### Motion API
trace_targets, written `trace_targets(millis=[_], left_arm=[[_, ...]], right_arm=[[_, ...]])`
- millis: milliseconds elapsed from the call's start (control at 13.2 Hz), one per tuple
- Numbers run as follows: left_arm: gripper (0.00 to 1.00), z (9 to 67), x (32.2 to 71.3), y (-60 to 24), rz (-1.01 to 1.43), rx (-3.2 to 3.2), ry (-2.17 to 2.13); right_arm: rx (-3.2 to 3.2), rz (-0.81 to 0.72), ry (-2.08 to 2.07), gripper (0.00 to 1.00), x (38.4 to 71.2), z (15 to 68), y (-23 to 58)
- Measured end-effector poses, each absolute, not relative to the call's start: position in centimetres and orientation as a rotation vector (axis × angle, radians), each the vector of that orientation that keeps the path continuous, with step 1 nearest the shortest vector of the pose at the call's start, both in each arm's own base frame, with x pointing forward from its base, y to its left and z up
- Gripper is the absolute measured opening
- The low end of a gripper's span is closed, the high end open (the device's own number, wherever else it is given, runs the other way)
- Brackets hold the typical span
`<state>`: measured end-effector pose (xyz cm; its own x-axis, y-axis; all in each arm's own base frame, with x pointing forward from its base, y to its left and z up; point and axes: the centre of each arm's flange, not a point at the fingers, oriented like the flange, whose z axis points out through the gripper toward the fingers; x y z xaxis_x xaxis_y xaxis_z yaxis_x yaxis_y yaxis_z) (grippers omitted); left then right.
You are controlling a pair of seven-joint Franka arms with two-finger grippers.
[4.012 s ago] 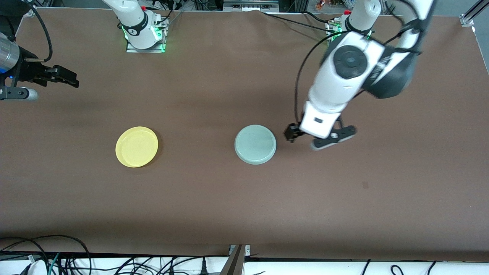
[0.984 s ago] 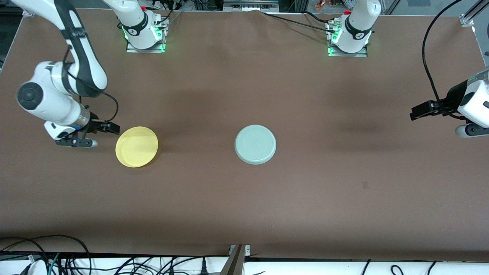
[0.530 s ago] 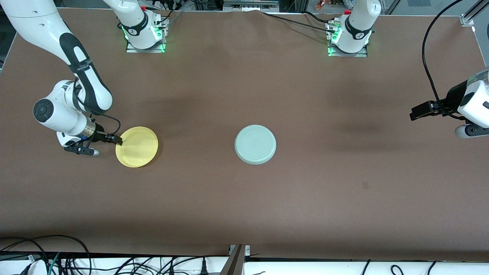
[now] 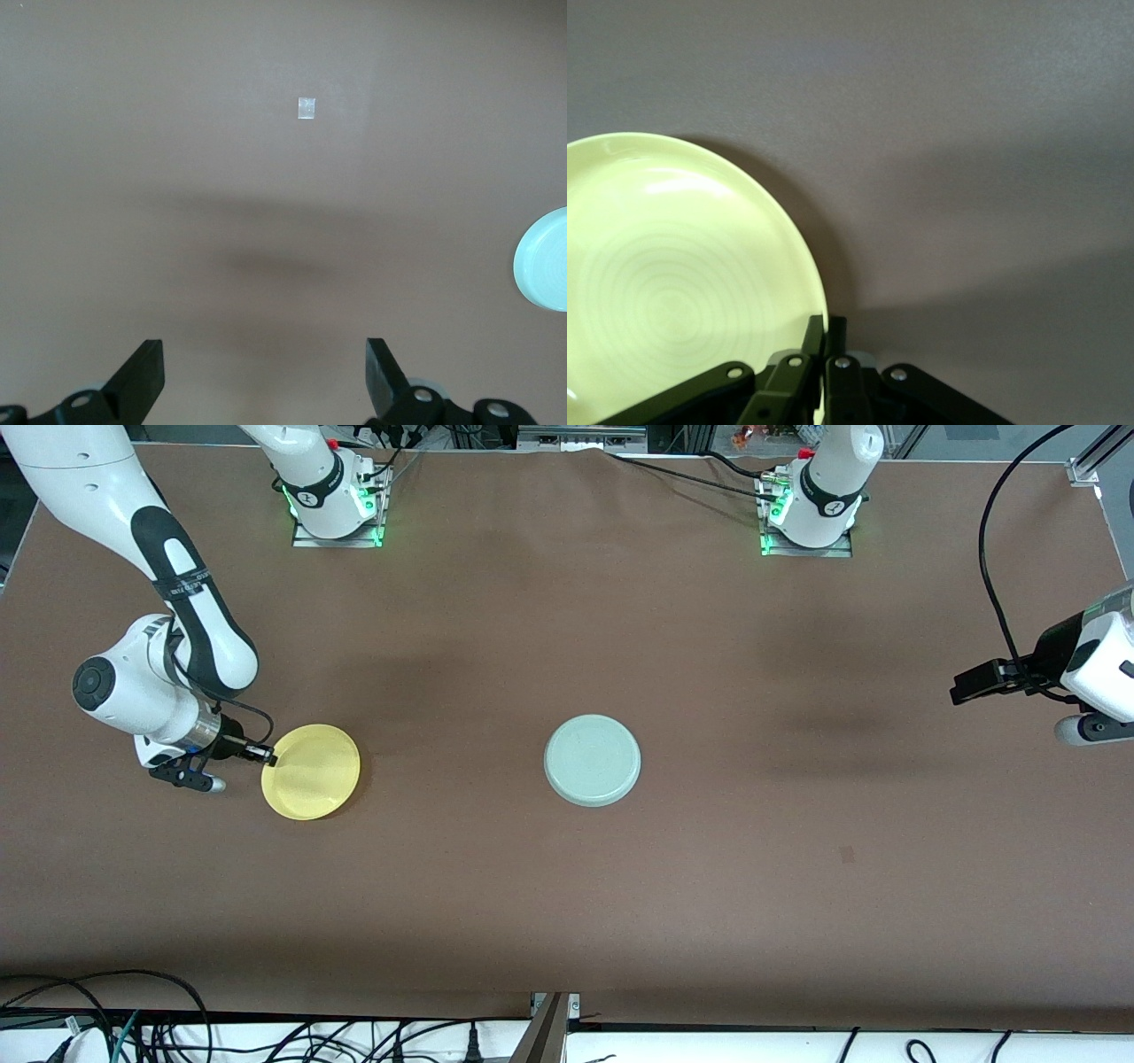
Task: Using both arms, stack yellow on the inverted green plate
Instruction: 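Carry the yellow plate with the right gripper onto the green plate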
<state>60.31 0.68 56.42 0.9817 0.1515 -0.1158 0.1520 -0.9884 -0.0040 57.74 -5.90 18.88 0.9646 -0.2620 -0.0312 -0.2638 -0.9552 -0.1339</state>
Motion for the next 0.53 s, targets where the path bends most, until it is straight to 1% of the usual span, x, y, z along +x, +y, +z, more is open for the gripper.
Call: trace_targets(millis=[76, 227, 378, 530], left_arm=[[1.00, 56.4, 60.3, 0.7, -0.182, 3.122, 0.239], [1.00, 56.4, 60.3, 0.7, -0.182, 3.122, 0.239], [1.00, 56.4, 60.3, 0.7, -0.182, 3.122, 0.239], [1.00, 56.4, 60.3, 0.7, -0.182, 3.122, 0.239]], right_arm=[[-2.970, 0.045, 0.392, 0.03, 58.1, 19.5, -5.7], [-2.919, 0.156, 0.361, 0.03, 59.6, 22.3, -4.6], [-2.846, 0.244, 0.301, 0.03, 61.4, 27.5, -2.3], [-2.799, 0.264, 0.182, 0.03, 62.6, 33.0, 2.1]])
